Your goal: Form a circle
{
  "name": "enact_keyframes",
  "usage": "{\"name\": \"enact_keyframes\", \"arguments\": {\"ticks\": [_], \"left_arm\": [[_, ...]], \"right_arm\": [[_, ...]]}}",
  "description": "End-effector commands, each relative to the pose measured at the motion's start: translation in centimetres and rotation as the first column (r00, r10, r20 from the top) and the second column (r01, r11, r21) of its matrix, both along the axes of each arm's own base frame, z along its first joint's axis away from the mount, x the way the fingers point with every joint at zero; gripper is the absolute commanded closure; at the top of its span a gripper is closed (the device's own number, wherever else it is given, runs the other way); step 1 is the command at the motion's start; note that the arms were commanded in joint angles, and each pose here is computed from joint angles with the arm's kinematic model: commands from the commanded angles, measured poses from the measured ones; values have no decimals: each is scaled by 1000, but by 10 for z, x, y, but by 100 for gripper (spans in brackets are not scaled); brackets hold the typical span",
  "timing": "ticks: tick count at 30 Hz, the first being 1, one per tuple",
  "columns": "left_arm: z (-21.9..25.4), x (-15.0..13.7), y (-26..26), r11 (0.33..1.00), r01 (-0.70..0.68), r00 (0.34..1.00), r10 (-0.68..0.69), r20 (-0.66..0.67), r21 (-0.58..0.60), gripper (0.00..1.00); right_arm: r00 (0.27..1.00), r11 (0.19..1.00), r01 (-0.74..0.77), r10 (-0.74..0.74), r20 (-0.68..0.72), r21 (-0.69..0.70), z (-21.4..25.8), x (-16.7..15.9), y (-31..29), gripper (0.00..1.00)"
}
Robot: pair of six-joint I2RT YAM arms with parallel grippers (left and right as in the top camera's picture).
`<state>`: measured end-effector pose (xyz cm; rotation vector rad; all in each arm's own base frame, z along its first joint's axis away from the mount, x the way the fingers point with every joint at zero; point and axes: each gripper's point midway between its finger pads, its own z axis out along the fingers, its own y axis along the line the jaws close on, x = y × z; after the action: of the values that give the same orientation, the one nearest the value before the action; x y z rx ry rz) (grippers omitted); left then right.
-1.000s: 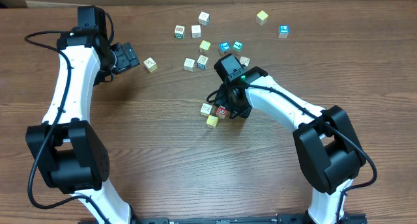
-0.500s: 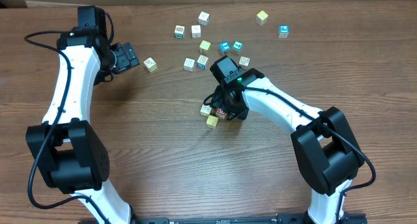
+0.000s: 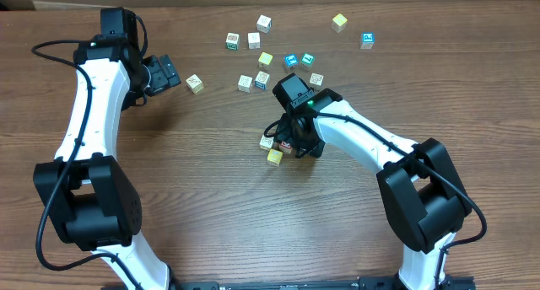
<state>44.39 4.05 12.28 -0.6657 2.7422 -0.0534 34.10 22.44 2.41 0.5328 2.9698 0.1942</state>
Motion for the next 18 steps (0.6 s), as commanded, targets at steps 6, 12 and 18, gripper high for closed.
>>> {"name": "enact_keyframes", "arguments": {"ticks": [6,12,18], "left_arm": [[2,4,-2,1000,-5,1000,5,10,-9,0],[2,4,-2,1000,-5,1000,5,10,-9,0],[2,4,-2,1000,-5,1000,5,10,-9,1]], "right_arm": [[1000,1000,-6,6,12,-15,0,4,0,31],[999,999,-33,33,4,-24,0,1,-2,31],[999,999,-33,33,2,-26,0,1,-2,31]]}}
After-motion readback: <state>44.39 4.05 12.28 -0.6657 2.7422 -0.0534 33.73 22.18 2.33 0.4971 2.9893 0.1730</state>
